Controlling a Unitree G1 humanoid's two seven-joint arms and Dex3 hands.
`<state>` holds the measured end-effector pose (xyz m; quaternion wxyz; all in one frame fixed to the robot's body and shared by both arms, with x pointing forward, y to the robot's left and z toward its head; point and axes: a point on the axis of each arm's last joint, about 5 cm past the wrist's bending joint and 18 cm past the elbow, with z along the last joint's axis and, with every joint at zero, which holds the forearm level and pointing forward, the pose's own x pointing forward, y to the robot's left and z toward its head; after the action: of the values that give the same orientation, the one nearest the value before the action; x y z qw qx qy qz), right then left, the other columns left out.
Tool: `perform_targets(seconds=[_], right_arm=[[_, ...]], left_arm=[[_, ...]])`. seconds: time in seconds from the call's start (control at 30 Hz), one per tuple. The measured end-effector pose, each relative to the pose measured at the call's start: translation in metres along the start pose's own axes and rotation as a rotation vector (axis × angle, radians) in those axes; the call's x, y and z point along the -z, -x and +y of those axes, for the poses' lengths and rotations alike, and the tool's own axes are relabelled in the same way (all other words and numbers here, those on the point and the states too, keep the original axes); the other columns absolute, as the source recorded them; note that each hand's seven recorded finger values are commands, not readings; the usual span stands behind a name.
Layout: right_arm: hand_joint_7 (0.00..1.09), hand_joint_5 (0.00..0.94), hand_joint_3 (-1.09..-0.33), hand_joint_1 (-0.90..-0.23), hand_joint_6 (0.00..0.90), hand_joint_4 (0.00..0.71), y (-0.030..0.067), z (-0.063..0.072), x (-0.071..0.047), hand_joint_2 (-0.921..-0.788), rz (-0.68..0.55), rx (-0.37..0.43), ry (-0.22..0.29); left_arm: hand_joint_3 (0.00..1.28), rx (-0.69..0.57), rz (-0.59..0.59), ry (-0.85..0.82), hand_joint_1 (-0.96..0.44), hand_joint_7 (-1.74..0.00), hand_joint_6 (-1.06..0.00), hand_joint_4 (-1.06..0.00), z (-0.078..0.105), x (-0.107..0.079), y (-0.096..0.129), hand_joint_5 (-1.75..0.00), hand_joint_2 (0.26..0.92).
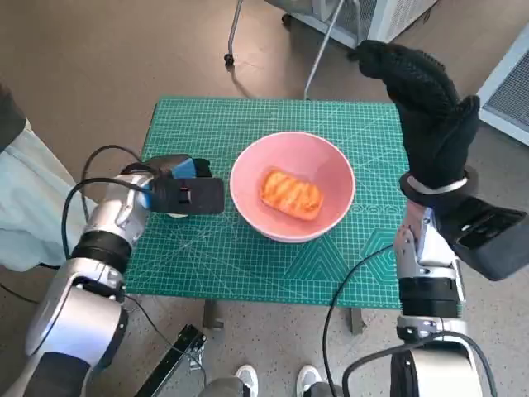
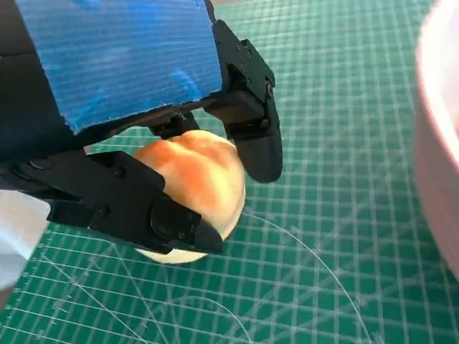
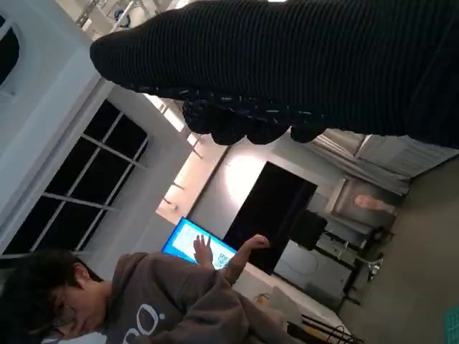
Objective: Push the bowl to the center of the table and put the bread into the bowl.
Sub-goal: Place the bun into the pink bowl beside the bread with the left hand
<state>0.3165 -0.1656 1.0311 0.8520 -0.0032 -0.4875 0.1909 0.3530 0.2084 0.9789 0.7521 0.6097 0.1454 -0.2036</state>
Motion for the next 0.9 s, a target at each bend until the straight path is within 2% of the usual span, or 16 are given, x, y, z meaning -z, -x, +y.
perform_targets(seconds=[0.3,0.5,0.7,0.9], right_arm=[[0.76,0.001,-0.730,-0.686,-0.001,0.237,0.0000,0.000,0.000,-0.921,0.001,-0.002,0.001],[0.76,0.000,-0.731,-0.683,-0.001,0.236,0.0002,0.001,0.000,-0.921,0.003,-0.003,0.000],[0.76,0.001,-0.733,-0.684,-0.001,0.238,0.0004,0.001,0.000,-0.921,0.006,-0.003,-0.002],[0.76,0.002,-0.736,-0.685,-0.001,0.239,0.0008,0.001,0.000,-0.921,0.007,-0.003,-0.003]], left_arm=[[0.09,-0.074,-0.005,0.063,0.00,-1.21,-0.59,-0.66,0.010,0.010,0.006,-1.18,0.920],[0.10,-0.164,-0.075,0.112,0.00,-1.23,-0.58,-0.67,0.026,0.007,0.012,-1.16,0.921],[0.09,-0.300,-0.207,0.147,0.00,-1.24,-0.59,-0.67,0.049,-0.006,0.023,-1.14,0.921],[0.08,-0.449,-0.402,0.142,0.00,-1.24,-0.60,-0.68,0.071,-0.030,0.040,-1.13,0.920]])
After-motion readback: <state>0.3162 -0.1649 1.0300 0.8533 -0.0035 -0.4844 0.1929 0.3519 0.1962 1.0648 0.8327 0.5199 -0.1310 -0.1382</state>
